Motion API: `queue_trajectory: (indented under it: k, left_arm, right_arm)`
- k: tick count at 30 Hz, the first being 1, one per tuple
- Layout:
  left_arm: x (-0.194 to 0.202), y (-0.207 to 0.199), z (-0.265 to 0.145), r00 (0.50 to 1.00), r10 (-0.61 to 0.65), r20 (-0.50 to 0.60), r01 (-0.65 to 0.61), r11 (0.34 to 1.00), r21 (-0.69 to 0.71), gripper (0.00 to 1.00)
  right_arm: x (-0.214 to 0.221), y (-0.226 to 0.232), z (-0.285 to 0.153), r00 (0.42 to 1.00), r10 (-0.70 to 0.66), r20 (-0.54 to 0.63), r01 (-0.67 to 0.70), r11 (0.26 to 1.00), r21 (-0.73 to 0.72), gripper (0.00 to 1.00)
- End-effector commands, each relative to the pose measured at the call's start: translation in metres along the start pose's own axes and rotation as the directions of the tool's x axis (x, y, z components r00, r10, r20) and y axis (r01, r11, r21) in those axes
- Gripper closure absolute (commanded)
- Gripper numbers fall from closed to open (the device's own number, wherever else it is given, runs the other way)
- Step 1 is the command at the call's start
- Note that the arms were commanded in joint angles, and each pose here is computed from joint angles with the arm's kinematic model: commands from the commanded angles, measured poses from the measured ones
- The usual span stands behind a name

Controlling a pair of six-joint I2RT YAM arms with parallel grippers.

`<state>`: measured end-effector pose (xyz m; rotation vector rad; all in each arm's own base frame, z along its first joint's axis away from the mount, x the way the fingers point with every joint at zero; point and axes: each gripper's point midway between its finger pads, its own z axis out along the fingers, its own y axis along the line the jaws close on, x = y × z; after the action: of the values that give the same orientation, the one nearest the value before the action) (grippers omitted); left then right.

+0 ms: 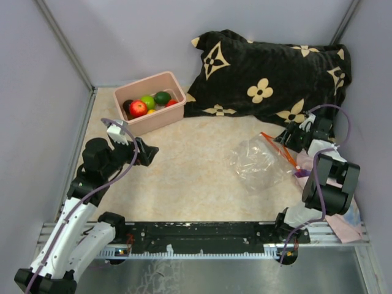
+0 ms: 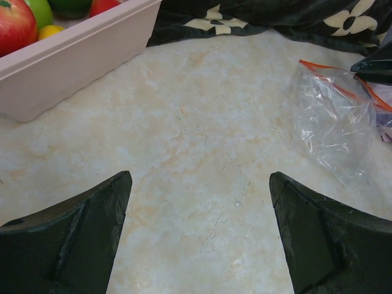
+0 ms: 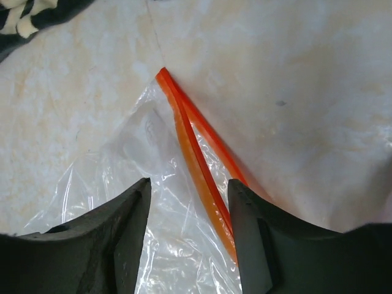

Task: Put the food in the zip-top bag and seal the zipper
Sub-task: Pick up the zipper food storage bag at the center of the board.

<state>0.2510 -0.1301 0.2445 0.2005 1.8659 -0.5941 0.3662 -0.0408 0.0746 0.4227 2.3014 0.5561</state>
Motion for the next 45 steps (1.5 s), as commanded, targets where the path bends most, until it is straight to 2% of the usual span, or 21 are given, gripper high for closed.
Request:
queue_trajectory:
  k: [1,3,7,12,16,18,19,22,26,27,30,37,41,45]
  left_arm:
    - [-0.009,-0.01,0.002,0.999,-0.036,0.019,0.035,0.998,0.047,0.0]
    - [-0.01,-0.013,0.003,0.999,-0.049,0.018,0.048,0.997,0.059,0.0]
    - [-0.008,-0.016,0.003,0.998,-0.063,0.006,0.062,0.995,0.073,0.0]
    - [-0.004,-0.019,0.0,0.997,-0.072,-0.02,0.073,0.994,0.084,0.0]
    - [0.0,-0.019,0.0,0.996,-0.083,-0.039,0.086,0.992,0.087,0.0]
    - [0.002,-0.02,0.0,0.995,-0.088,-0.045,0.092,0.992,0.089,0.0]
    - [0.002,-0.02,0.001,0.995,-0.092,-0.048,0.096,0.991,0.091,0.0]
    - [0.004,-0.021,0.001,0.994,-0.093,-0.056,0.098,0.991,0.095,0.0]
    - [0.004,-0.021,0.001,0.993,-0.1,-0.057,0.105,0.99,0.094,0.0]
    - [0.003,-0.021,0.002,0.993,-0.104,-0.057,0.109,0.99,0.091,0.0]
    - [0.003,-0.019,0.004,0.99,-0.125,-0.059,0.13,0.989,0.075,0.0]
    - [0.0,-0.013,0.012,0.977,-0.194,-0.087,0.196,0.981,0.016,0.0]
    - [-0.011,-0.018,0.014,0.971,-0.223,-0.092,0.225,0.974,0.018,0.0]
    - [-0.016,-0.025,0.017,0.95,-0.293,-0.11,0.297,0.954,0.028,0.0]
  right_arm:
    - [-0.005,0.027,-0.009,0.999,-0.033,0.032,0.037,0.991,-0.132,0.49]
    - [-0.002,0.034,-0.009,0.999,-0.033,0.017,0.036,0.985,-0.169,0.52]
    - [0.009,0.039,-0.002,0.998,-0.053,-0.032,0.047,0.981,-0.188,0.51]
    - [0.02,0.046,0.003,0.994,-0.048,-0.1,0.02,0.964,-0.265,0.46]
    - [0.035,0.057,0.008,0.982,-0.075,-0.173,0.017,0.949,-0.314,0.38]
    - [0.051,0.056,0.017,0.967,-0.074,-0.243,-0.008,0.948,-0.319,0.37]
    - [0.055,0.056,0.019,0.963,-0.078,-0.259,-0.01,0.946,-0.323,0.39]
    - [0.058,0.061,0.02,0.96,-0.092,-0.266,-0.005,0.94,-0.342,0.57]
    - [0.047,0.07,0.012,0.967,-0.111,-0.229,0.023,0.935,-0.354,0.88]
    - [0.043,0.074,0.01,0.968,-0.12,-0.219,0.035,0.934,-0.357,0.93]
    - [0.029,0.094,0.0,0.969,-0.184,-0.165,0.114,0.926,-0.36,1.0]
    - [-0.016,0.141,-0.033,0.937,-0.347,0.031,0.342,0.9,-0.269,1.0]
    - [-0.037,0.168,-0.058,0.882,-0.458,0.114,0.472,0.862,-0.185,1.0]
    - [-0.055,0.203,-0.083,0.801,-0.556,0.221,0.585,0.805,-0.095,1.0]
